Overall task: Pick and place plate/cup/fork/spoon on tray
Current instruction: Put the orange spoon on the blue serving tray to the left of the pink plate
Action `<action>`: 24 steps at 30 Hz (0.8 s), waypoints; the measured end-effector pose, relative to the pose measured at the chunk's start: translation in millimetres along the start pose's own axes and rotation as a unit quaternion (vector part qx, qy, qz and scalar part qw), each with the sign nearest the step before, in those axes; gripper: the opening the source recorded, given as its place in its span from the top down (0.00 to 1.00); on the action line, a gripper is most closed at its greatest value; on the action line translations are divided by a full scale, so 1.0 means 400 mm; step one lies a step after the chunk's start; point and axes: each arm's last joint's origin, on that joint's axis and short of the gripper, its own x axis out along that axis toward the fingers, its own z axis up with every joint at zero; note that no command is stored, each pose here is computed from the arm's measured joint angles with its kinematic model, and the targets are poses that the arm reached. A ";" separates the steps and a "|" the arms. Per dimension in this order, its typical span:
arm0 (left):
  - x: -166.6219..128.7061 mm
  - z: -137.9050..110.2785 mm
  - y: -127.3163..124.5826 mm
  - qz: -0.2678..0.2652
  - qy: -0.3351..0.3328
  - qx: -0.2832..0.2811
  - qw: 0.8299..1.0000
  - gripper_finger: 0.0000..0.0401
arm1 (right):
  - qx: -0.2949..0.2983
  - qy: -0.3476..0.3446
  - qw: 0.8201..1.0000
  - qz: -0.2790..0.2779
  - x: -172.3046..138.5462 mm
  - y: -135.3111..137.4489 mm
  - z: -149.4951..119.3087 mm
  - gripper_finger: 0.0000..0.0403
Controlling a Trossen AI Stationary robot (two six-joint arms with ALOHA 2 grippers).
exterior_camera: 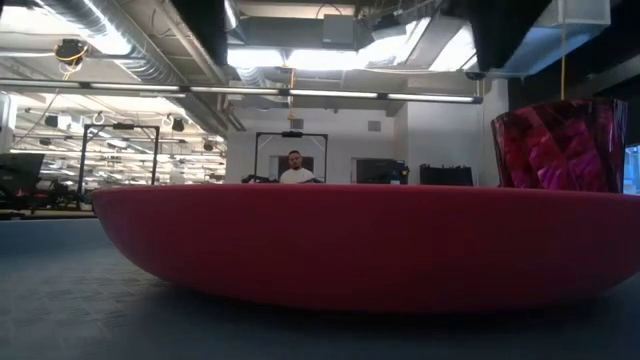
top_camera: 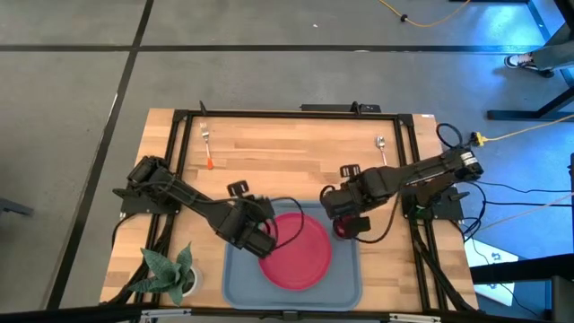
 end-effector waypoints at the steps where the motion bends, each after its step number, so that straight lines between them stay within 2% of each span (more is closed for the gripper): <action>1: 0.001 0.000 0.011 0.009 0.006 -0.012 1.000 0.79 | 0.005 -0.012 1.000 -0.013 -0.013 -0.001 -0.007 0.74; 5: -0.011 0.006 0.061 0.035 -0.003 -0.050 0.998 0.79 | 0.057 -0.064 0.995 -0.046 -0.069 -0.010 -0.054 0.74; 8: -0.028 0.016 0.110 0.028 -0.015 -0.077 0.997 0.79 | 0.134 -0.108 0.982 -0.077 -0.107 -0.029 -0.097 0.74; 14: -0.042 0.033 0.184 0.032 -0.033 -0.115 0.992 0.79 | 0.304 -0.151 0.925 -0.168 -0.117 -0.075 -0.180 0.74; 18: -0.031 0.045 0.216 0.038 -0.028 -0.137 0.989 0.79 | 0.406 -0.152 0.881 -0.189 -0.091 -0.103 -0.205 0.74; 21: -0.017 0.055 0.240 0.029 -0.003 -0.160 0.987 0.79 | 0.441 -0.139 0.865 -0.198 -0.066 -0.120 -0.209 0.74; 24: 0.009 0.070 0.268 0.022 0.032 -0.178 0.983 0.79 | 0.441 -0.121 0.864 -0.208 -0.043 -0.128 -0.212 0.74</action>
